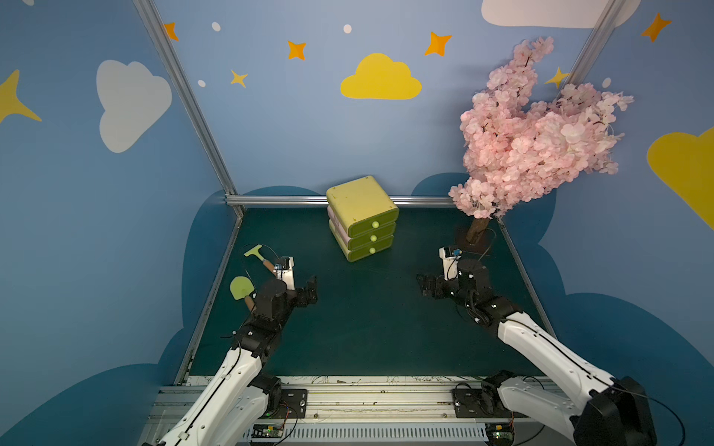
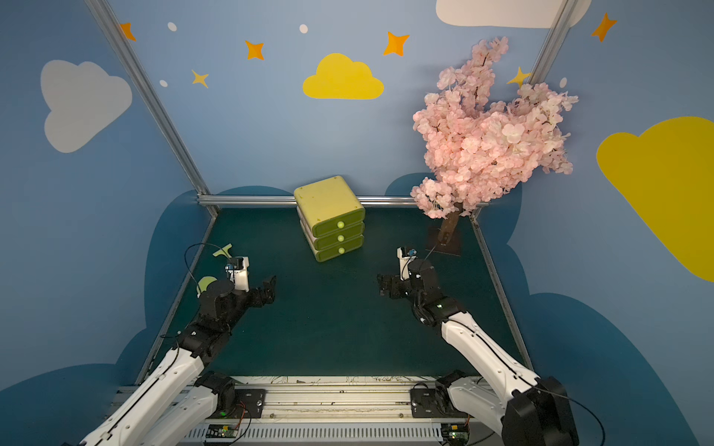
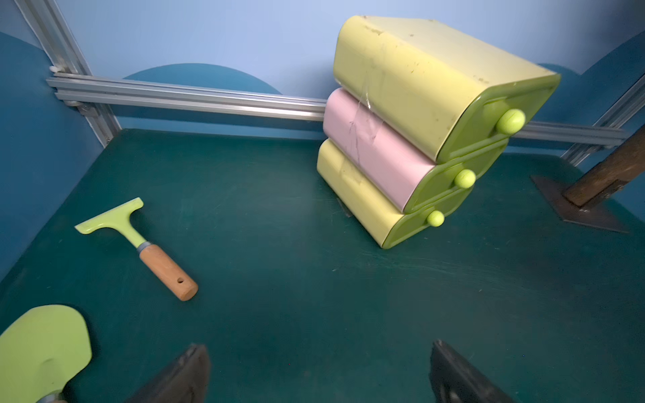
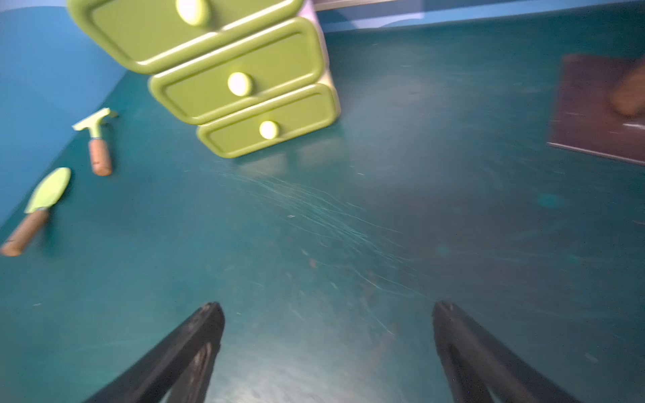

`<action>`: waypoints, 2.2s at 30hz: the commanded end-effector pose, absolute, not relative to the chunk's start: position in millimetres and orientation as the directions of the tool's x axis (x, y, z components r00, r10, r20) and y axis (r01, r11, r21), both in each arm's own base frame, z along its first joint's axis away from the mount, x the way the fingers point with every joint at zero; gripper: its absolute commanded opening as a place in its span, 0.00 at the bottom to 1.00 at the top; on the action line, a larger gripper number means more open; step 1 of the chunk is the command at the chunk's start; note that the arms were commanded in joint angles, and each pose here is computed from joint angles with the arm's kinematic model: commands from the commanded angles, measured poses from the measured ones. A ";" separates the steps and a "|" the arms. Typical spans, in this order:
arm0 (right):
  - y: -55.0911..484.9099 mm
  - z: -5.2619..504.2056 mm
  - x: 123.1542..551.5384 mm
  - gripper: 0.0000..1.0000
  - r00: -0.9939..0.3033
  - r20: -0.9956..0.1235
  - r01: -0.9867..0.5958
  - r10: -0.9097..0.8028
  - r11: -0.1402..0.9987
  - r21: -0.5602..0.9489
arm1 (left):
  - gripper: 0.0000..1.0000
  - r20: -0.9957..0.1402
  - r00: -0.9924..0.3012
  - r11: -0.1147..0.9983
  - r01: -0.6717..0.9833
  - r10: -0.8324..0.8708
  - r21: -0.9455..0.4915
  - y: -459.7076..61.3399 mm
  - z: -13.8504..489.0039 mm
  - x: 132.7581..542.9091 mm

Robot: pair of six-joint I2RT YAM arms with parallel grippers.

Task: Place the wired earphones into the drawer by color
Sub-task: Reset both arms

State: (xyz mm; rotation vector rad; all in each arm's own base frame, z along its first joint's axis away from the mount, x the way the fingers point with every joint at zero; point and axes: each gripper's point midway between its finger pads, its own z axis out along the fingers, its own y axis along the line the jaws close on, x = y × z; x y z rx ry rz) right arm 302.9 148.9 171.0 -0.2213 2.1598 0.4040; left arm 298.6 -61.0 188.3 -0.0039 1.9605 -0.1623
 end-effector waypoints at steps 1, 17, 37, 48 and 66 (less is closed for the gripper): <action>113.1 153.4 293.0 0.99 -0.590 -0.805 -0.219 -0.061 0.972 0.087 | 1.00 -0.949 -0.316 0.999 0.030 -0.022 -0.033 -48.9 202.0 306.3; 63.3 157.5 309.6 0.99 -0.428 -0.904 -0.077 -0.012 0.997 0.024 | 1.00 -0.944 -0.328 0.999 -0.015 -0.044 -0.041 -3.3 145.5 352.7; -0.1 135.4 354.9 0.99 -0.446 -0.894 0.069 0.044 0.998 0.015 | 1.00 -0.915 -0.402 0.995 0.063 -0.047 -0.078 -1.3 82.8 393.9; 9.2 91.9 384.3 0.98 -0.406 -0.914 -0.012 -0.022 1.000 -0.018 | 1.00 -0.915 -0.401 0.996 0.064 -0.033 -0.064 -3.3 82.6 393.5; 13.5 86.9 392.0 0.98 -0.463 -0.886 -0.026 -0.038 0.999 -0.029 | 1.00 -0.915 -0.402 0.997 0.061 -0.028 -0.057 -3.3 82.4 393.6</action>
